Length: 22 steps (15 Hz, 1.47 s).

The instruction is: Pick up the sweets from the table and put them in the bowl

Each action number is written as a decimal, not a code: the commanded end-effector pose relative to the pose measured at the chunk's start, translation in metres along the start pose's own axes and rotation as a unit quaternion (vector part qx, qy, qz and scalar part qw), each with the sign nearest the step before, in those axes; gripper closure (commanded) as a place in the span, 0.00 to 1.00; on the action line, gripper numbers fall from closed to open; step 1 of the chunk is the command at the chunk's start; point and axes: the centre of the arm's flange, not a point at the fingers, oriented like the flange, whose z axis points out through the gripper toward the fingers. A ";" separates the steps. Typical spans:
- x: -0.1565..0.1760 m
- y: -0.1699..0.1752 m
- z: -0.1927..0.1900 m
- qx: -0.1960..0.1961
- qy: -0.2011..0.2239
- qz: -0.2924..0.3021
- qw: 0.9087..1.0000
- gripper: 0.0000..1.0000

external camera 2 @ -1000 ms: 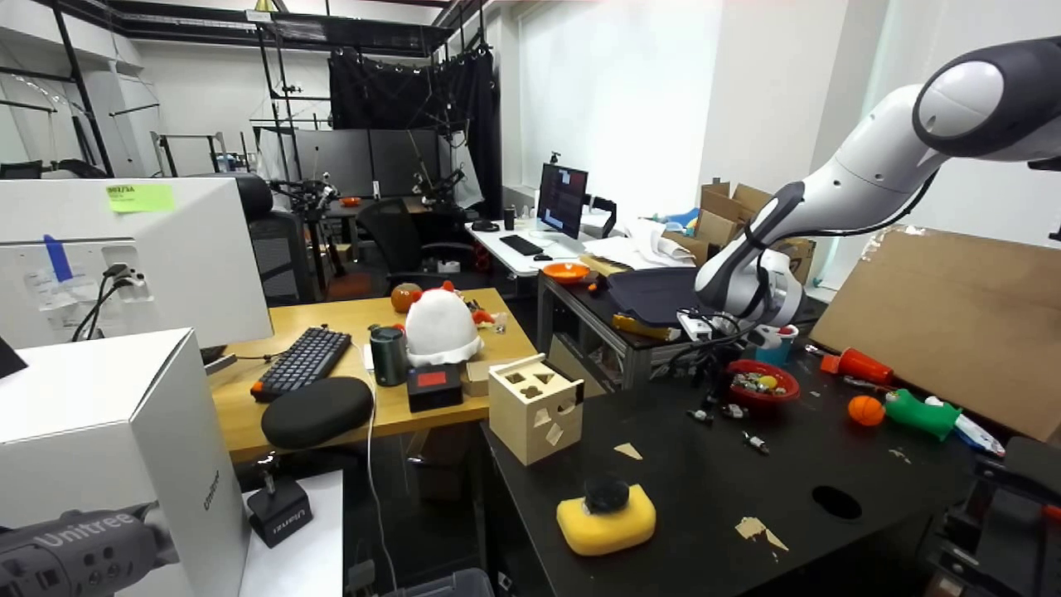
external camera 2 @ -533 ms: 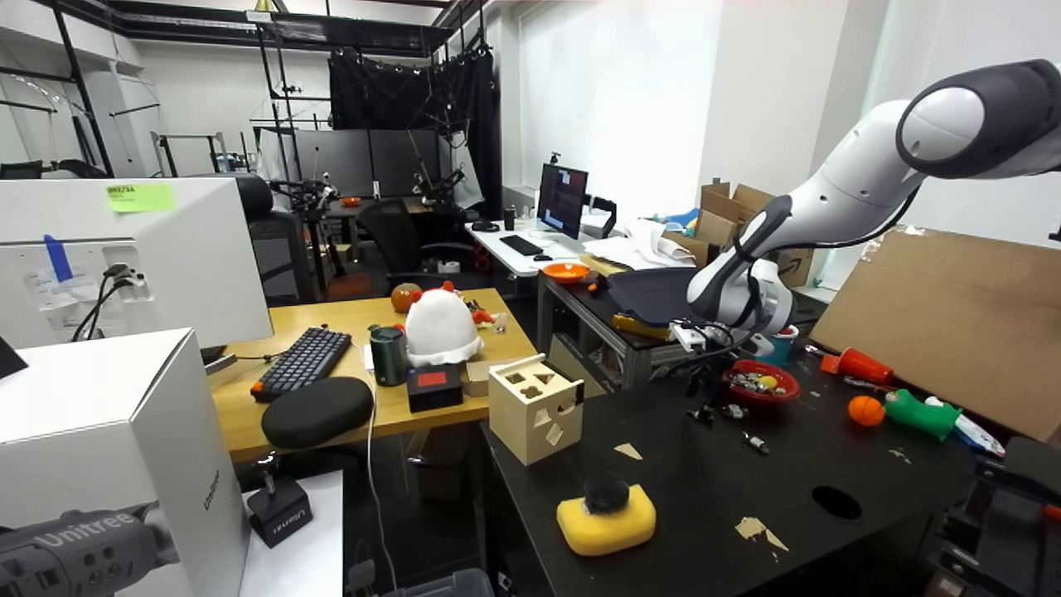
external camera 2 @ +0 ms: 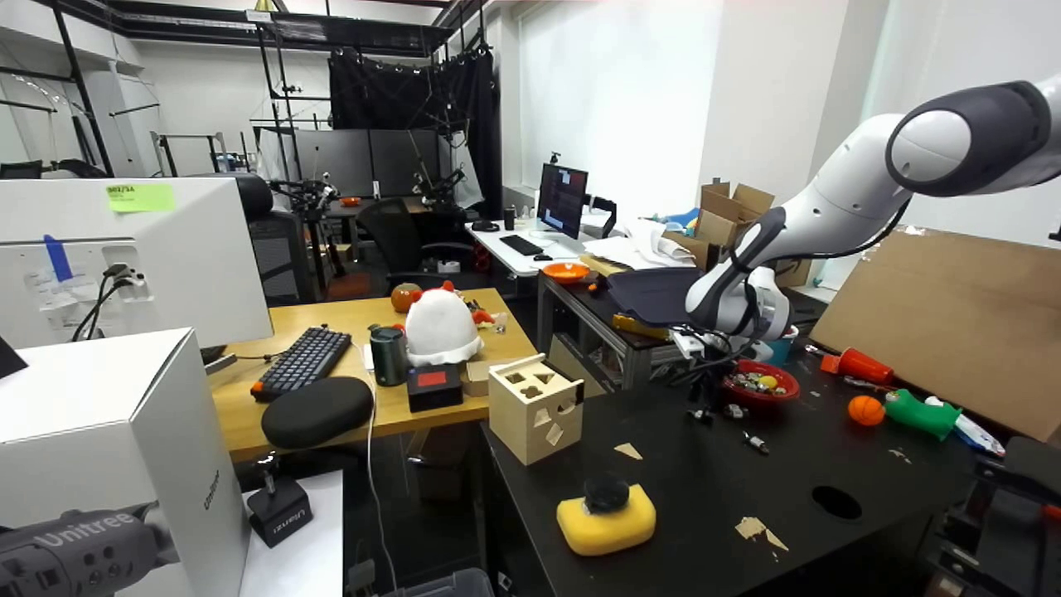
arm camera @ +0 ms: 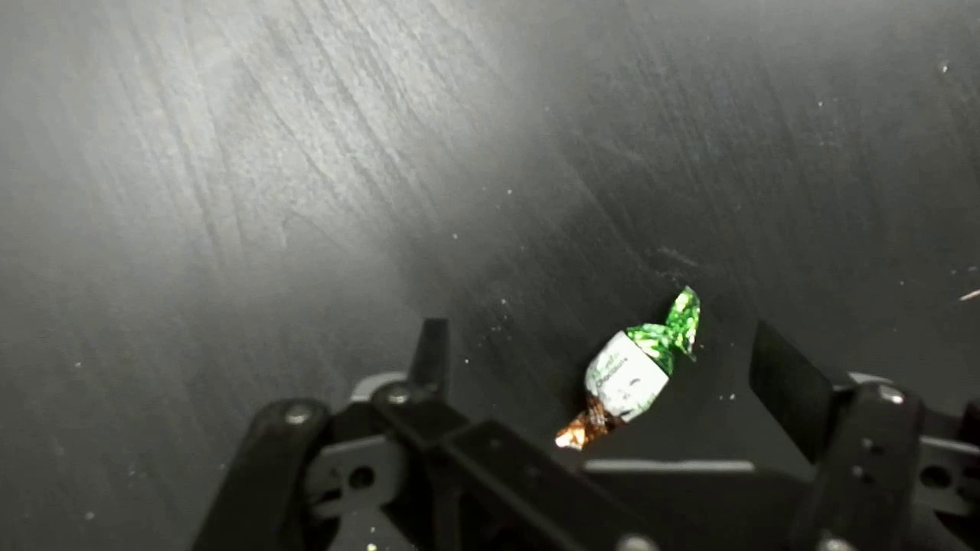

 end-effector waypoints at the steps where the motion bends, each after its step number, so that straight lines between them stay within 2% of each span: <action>1: -0.005 -0.007 0.002 -0.006 0.009 0.011 1.000 0.00; 3: -0.006 -0.007 0.004 -0.005 0.019 0.017 1.000 0.00; 4: -0.006 -0.007 0.005 -0.004 0.026 0.018 0.999 0.25; 6: -0.006 -0.006 0.007 -0.002 0.036 0.025 0.999 0.34; 14: -0.017 0.000 0.001 0.006 0.041 0.022 0.999 0.95; 15: -0.020 0.002 -0.001 0.006 0.040 0.019 0.999 0.98; 16: -0.024 0.007 -0.004 0.007 0.038 0.012 0.999 0.94; 22: -0.074 0.034 -0.024 0.013 0.015 -0.054 0.998 0.94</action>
